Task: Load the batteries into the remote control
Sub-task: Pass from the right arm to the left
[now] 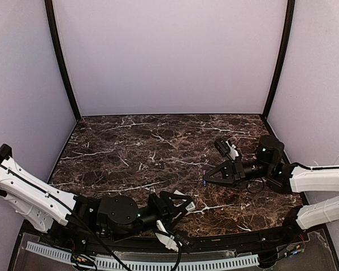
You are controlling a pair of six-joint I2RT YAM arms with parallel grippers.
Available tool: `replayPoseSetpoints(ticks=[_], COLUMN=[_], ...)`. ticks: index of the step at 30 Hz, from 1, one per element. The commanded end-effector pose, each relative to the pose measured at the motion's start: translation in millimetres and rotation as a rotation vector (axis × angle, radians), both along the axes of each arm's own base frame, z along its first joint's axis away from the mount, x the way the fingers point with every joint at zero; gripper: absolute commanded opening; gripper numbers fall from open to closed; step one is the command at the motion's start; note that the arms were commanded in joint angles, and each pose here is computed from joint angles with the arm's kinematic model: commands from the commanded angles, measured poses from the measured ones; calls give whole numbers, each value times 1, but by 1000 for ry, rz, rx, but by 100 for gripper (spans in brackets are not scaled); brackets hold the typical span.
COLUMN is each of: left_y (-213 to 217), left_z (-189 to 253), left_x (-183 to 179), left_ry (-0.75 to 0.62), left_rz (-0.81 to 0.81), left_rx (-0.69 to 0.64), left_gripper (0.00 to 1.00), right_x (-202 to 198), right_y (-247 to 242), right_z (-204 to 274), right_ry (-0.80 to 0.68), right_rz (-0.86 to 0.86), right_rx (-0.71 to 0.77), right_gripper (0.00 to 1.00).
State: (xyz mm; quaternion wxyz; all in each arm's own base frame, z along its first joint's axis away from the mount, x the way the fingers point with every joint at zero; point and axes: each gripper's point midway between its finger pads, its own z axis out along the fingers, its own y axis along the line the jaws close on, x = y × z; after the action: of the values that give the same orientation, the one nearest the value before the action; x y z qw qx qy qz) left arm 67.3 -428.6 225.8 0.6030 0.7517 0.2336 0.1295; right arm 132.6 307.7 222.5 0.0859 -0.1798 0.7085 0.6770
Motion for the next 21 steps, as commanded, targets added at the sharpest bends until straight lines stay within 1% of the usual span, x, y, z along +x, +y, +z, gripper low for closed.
replayPoseSetpoints(ticks=[1,3,5,9,18,21], left_y=[-1,-3,-4,-6,-5,-7], left_z=[21,19,19,16,-4,-5], left_x=[4,3,3,3,8,9], left_ry=[-238,-251,-255,-263,-266,-274], left_rz=[12,2,1,-1,0,3], left_rx=[-15,-8,-7,3,75,73], left_gripper=[48,41,39,36,30,29], right_x=[-5,-8,-11,-17,-29,-32], right_y=[2,5,8,14,24,27], right_z=[5,8,9,8,16,17], right_ry=[9,5,4,10,-4,-3], right_rz=[23,38,52,81,134,150], right_rx=[22,29,27,26,45,46], right_gripper=[0,0,0,0,0,0])
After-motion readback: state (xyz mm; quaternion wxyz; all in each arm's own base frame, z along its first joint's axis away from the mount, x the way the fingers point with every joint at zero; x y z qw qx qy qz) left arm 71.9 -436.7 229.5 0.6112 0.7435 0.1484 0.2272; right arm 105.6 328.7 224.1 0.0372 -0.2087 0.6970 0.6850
